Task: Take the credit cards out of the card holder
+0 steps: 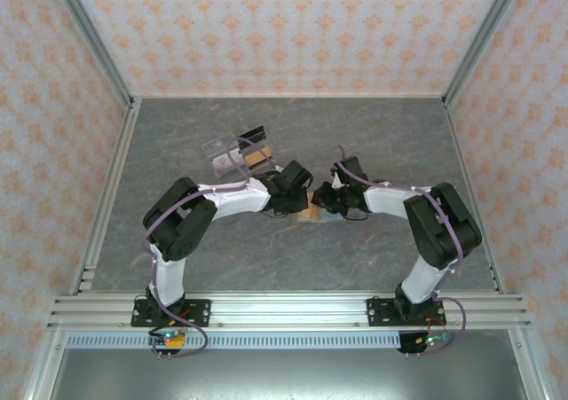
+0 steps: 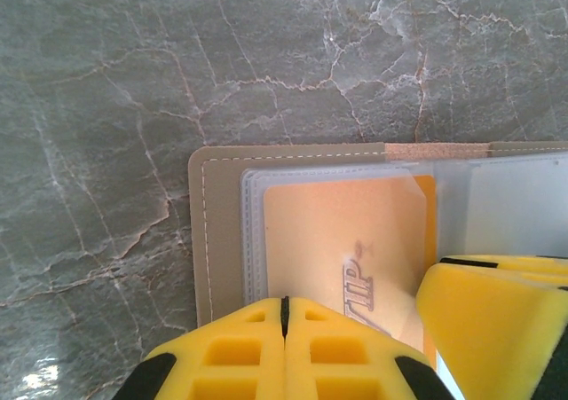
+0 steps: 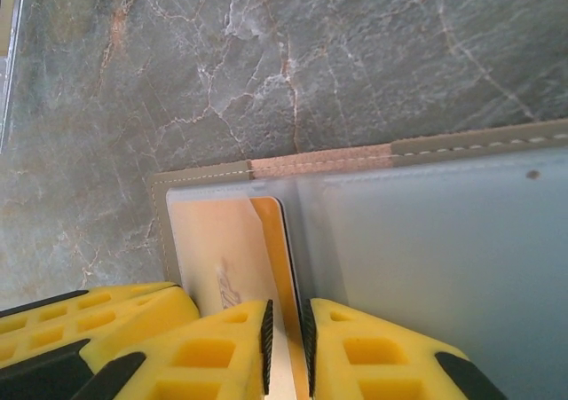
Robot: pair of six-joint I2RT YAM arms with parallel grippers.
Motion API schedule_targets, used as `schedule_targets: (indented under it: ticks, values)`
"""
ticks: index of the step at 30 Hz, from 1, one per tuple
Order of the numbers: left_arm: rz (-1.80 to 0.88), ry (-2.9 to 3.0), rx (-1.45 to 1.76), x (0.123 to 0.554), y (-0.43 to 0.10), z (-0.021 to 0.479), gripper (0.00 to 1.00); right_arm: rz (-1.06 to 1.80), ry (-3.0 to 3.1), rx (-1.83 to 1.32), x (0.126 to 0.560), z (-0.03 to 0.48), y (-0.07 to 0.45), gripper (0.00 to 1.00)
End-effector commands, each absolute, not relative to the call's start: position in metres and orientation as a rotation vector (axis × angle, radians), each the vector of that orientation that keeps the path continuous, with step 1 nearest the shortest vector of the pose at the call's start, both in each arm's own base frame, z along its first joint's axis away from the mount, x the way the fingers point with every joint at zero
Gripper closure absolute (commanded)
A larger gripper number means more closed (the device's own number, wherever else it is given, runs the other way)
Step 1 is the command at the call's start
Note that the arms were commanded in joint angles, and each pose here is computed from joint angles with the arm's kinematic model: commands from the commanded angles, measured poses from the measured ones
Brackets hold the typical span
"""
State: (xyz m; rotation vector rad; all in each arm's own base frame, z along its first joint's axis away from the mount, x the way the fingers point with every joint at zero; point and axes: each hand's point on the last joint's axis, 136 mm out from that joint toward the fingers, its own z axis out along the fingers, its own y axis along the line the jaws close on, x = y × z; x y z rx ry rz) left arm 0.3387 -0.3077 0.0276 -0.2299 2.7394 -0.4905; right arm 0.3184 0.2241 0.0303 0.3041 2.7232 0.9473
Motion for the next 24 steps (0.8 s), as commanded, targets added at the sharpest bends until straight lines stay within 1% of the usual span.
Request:
schedule_targets:
  ticks: [1,4,8,12,14,18,22,24]
  values:
    - [-0.360,2.859,-0.249,0.319,-0.290,-0.011,0.98,1.069,2.674,0.251,0.317,0.042,0.239,0.82]
    - [-0.360,2.859,-0.249,0.319,-0.290,-0.012,0.98,1.099,2.648,0.257,0.318,0.047,0.237,0.85]
    - [-0.375,2.856,-0.246,0.319,-0.292,-0.009,0.98,1.212,2.575,0.313,0.322,0.059,0.233,0.90]
    - [-0.425,2.841,-0.232,0.323,-0.299,0.001,0.97,1.242,2.547,0.319,0.322,0.065,0.227,0.98]
    - [-0.459,2.827,-0.222,0.325,-0.304,0.009,0.95,1.243,2.542,0.316,0.322,0.066,0.226,1.00]
    - [-0.500,2.795,-0.207,0.329,-0.309,0.026,0.91,1.187,2.552,0.327,0.321,0.062,0.220,1.00]
    - [-0.475,2.786,-0.195,0.331,-0.306,0.029,0.90,1.073,2.597,0.354,0.320,0.050,0.209,1.00]
    - [-0.452,2.801,-0.195,0.330,-0.304,0.022,0.90,1.025,2.622,0.359,0.318,0.044,0.205,0.93]
